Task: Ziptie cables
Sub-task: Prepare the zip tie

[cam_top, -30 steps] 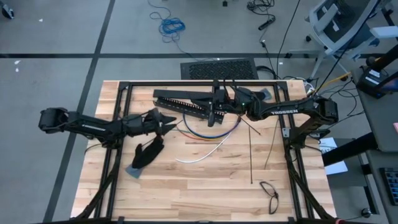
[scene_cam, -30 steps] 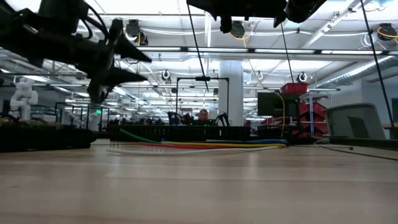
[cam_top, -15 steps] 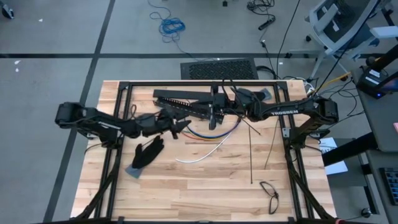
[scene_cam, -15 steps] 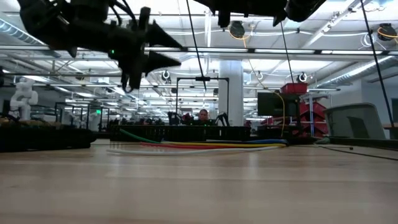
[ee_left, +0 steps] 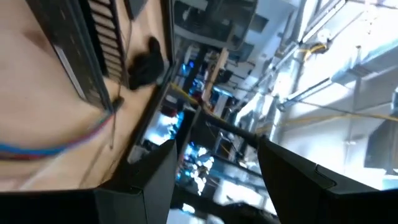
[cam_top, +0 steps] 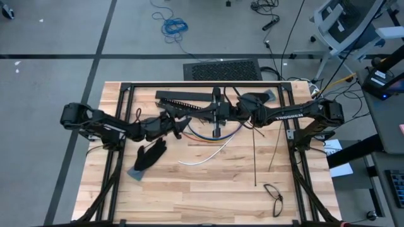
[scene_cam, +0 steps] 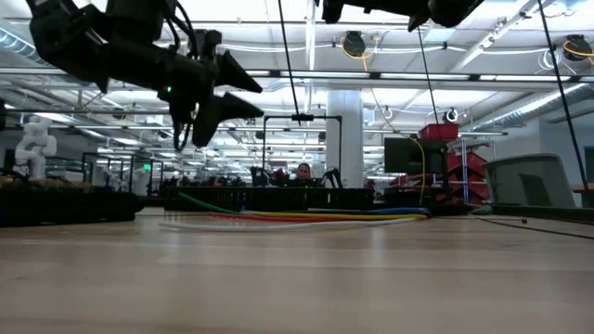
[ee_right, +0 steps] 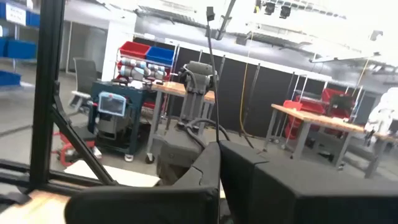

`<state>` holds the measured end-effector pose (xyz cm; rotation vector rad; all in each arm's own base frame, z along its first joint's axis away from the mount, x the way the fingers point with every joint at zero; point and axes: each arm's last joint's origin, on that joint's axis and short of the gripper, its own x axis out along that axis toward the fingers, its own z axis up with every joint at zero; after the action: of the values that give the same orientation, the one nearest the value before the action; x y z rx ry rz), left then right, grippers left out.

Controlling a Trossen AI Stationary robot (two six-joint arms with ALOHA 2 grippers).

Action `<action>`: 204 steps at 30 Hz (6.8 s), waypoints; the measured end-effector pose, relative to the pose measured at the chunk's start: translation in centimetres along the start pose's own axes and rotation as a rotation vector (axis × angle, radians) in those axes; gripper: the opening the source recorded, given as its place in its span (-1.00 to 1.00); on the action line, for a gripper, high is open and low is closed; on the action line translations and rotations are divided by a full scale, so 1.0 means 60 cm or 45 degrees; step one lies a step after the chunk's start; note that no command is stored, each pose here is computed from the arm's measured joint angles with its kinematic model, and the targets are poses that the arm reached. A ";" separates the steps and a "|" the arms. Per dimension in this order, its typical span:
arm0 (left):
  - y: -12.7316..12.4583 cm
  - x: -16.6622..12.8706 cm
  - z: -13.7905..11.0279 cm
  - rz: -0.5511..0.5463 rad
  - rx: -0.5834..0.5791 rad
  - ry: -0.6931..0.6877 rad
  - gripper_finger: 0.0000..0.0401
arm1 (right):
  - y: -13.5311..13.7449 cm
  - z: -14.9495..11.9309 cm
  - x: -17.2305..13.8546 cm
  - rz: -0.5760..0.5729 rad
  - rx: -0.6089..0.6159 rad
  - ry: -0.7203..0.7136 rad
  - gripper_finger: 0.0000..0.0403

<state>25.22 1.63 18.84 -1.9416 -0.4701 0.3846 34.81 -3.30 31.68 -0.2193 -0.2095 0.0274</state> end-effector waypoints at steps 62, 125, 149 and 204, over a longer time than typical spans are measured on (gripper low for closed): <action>-0.031 -0.023 -0.065 -0.288 -0.265 0.009 0.10 | 0.009 0.020 0.073 0.079 -0.169 -0.043 -1.00; -0.033 -0.017 -0.062 -0.243 -0.112 0.134 -0.40 | 0.004 0.021 0.072 0.068 -0.141 -0.043 -1.00; -0.030 -0.014 -0.024 -0.243 0.117 0.240 -0.40 | -0.002 0.042 0.061 0.060 -0.139 -0.063 -1.00; -0.128 -0.059 -0.080 -0.320 4.164 0.572 -0.40 | -0.139 0.039 0.012 -0.052 1.091 0.012 -1.00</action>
<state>23.22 -1.03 27.97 -4.7341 -1.5083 -0.2472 35.03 -10.92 35.90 0.6380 -0.1770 0.0724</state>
